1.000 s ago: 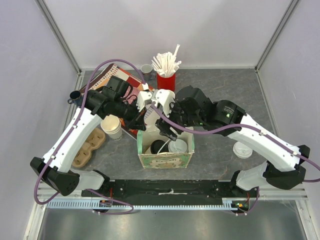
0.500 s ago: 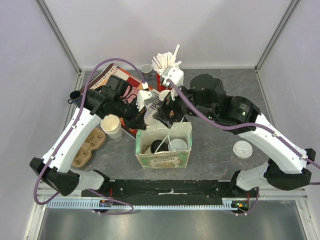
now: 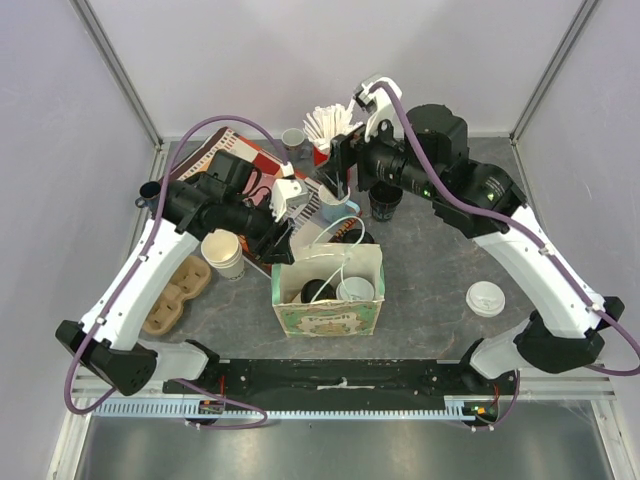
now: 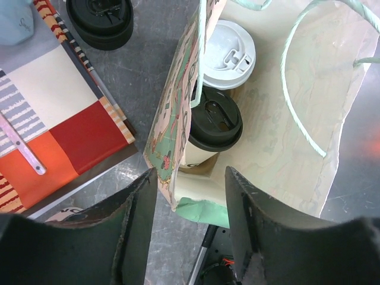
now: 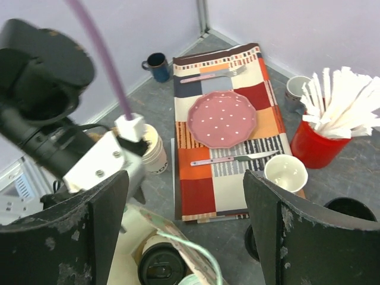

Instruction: Pack the takeout coffee

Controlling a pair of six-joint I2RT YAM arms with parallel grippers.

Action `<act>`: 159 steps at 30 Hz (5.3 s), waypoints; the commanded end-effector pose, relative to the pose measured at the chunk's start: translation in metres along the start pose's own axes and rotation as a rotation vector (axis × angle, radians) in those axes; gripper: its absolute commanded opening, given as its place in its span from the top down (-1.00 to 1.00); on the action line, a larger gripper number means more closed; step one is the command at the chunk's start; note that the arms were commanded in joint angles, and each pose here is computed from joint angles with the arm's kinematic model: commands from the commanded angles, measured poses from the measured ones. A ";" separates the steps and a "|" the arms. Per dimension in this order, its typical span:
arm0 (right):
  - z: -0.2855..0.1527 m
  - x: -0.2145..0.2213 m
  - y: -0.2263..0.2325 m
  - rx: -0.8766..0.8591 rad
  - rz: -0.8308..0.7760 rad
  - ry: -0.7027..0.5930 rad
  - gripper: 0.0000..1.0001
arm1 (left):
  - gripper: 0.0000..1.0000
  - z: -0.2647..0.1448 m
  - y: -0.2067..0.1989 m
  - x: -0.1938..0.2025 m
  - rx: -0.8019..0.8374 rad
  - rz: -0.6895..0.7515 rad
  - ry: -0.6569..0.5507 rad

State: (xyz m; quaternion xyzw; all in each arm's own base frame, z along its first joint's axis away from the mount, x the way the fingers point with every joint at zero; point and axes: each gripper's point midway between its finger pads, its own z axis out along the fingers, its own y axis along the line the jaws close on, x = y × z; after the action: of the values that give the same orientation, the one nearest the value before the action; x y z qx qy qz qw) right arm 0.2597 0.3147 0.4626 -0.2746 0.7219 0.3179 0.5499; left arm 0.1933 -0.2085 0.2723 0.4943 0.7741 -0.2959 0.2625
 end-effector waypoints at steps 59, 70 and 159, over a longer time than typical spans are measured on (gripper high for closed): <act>0.236 0.050 -0.352 0.427 0.384 -0.320 0.46 | -0.51 -0.075 0.061 -0.092 -0.317 -0.086 -0.384; 0.188 -0.029 -0.319 0.381 0.214 -0.426 1.00 | -0.50 -0.076 0.066 -0.093 -0.323 -0.119 -0.394; -0.101 0.051 -0.057 -0.006 0.291 -0.114 -0.51 | 0.49 0.135 0.289 -0.190 -0.466 0.157 -0.337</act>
State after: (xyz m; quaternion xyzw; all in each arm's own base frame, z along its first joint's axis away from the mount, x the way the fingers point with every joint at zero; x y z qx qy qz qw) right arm 0.2288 0.2021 0.4078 -0.1447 0.7307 0.4203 0.5181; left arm 0.5342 -0.3221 0.2215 0.4102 0.7600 -0.1836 0.4694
